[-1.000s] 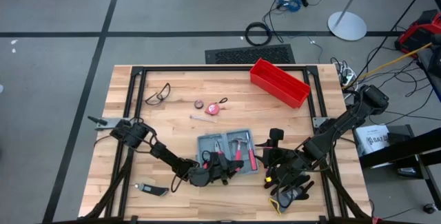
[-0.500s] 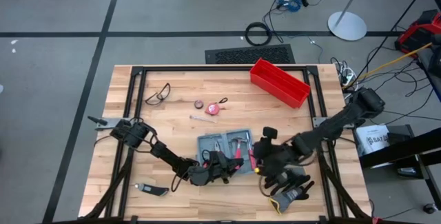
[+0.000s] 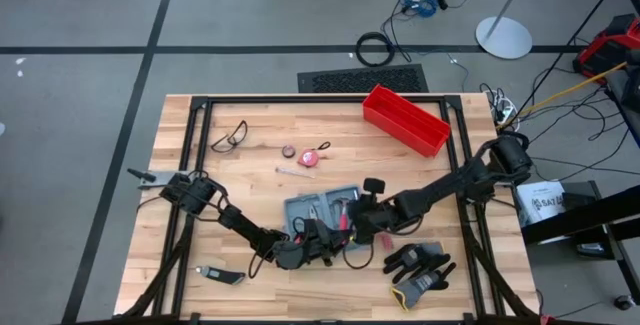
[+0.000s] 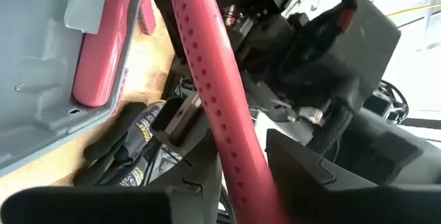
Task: Prefit tool cases
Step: Put the hammer into the toolbox
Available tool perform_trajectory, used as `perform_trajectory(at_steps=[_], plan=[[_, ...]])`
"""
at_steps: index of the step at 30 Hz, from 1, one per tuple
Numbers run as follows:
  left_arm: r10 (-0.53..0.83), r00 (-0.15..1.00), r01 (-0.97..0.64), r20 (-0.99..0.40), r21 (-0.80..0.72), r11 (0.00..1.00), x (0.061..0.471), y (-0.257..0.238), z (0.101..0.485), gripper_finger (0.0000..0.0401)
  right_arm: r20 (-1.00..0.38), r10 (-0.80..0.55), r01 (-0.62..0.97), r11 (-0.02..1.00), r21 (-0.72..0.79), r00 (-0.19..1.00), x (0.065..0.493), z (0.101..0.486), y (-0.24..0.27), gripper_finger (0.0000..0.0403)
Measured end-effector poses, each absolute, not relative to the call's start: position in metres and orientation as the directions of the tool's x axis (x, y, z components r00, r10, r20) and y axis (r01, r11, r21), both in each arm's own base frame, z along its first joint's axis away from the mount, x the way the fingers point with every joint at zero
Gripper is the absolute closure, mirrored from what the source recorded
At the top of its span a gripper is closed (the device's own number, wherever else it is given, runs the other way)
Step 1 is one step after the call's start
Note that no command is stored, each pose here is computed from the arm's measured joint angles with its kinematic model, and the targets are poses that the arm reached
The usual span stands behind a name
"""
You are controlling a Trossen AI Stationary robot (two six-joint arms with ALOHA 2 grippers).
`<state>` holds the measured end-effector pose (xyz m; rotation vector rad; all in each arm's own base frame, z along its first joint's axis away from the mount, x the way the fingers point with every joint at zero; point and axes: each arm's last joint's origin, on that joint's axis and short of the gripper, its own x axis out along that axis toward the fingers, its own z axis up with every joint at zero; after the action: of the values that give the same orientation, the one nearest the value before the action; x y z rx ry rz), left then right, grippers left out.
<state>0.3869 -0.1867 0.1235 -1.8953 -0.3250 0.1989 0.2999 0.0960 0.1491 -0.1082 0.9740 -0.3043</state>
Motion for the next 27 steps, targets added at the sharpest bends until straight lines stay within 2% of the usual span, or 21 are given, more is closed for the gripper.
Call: perform_trajectory(at_steps=[8,27], plan=[[0.319,0.948,0.115,0.021,-0.954,-0.278,0.3869,-0.1867,0.1237,0.0285,-0.796,-0.294,0.183,0.956,-0.231,0.529,0.3016,0.1489,0.0946,0.0316],[0.309,0.95,0.115,0.045,-0.97,-0.214,0.387,-0.187,0.1269,0.0283,-0.793,-0.297,0.194,0.954,-0.228,0.531,0.3033,0.1489,0.0915,0.0268]])
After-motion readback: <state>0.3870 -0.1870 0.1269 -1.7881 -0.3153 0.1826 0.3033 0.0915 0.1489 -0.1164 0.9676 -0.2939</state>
